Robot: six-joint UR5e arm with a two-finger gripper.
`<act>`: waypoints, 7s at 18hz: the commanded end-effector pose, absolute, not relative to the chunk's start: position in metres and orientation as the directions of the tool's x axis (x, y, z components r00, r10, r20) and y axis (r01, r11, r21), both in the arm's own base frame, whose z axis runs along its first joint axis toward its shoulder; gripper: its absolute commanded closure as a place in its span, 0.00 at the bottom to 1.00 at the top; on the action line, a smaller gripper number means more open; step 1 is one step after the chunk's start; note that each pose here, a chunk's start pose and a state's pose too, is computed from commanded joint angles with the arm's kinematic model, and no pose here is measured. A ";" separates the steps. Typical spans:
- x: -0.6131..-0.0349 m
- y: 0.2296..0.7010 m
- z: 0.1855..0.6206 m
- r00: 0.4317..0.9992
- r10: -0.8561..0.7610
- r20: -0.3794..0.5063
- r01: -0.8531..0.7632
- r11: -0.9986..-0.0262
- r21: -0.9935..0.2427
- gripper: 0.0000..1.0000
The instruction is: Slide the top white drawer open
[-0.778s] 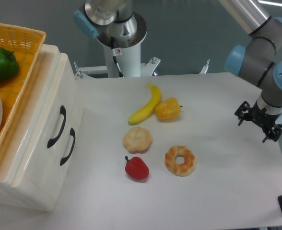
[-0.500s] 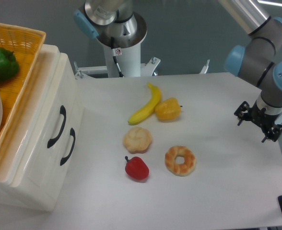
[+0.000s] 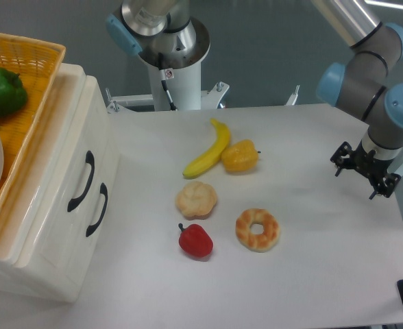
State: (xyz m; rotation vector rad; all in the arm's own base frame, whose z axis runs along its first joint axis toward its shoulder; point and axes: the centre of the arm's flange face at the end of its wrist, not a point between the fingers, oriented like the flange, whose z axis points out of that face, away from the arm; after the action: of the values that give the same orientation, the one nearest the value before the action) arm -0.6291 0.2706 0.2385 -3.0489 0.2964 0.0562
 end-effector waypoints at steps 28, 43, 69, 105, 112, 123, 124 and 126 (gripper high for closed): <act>-0.434 0.439 0.362 0.963 0.211 0.167 0.234 -0.963 -0.133 0.00; -0.334 0.518 0.365 0.861 0.309 0.403 0.381 -0.918 -0.110 0.00; -0.262 0.560 0.375 0.841 0.246 0.482 0.344 -0.930 -0.126 0.00; -0.233 0.565 0.349 0.864 0.255 0.433 0.306 -0.951 -0.050 0.00; -0.234 0.564 0.360 0.876 0.250 0.411 0.302 -0.951 -0.065 0.00; -0.236 0.565 0.363 0.879 0.249 0.406 0.303 -0.950 -0.074 0.00; -0.236 0.564 0.363 0.879 0.249 0.406 0.303 -0.950 -0.074 0.00; -0.236 0.565 0.363 0.879 0.248 0.406 0.303 -0.950 -0.075 0.00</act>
State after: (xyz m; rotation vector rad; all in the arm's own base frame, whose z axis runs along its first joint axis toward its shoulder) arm -0.2365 0.5645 0.3630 -2.9126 -0.4295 -0.6018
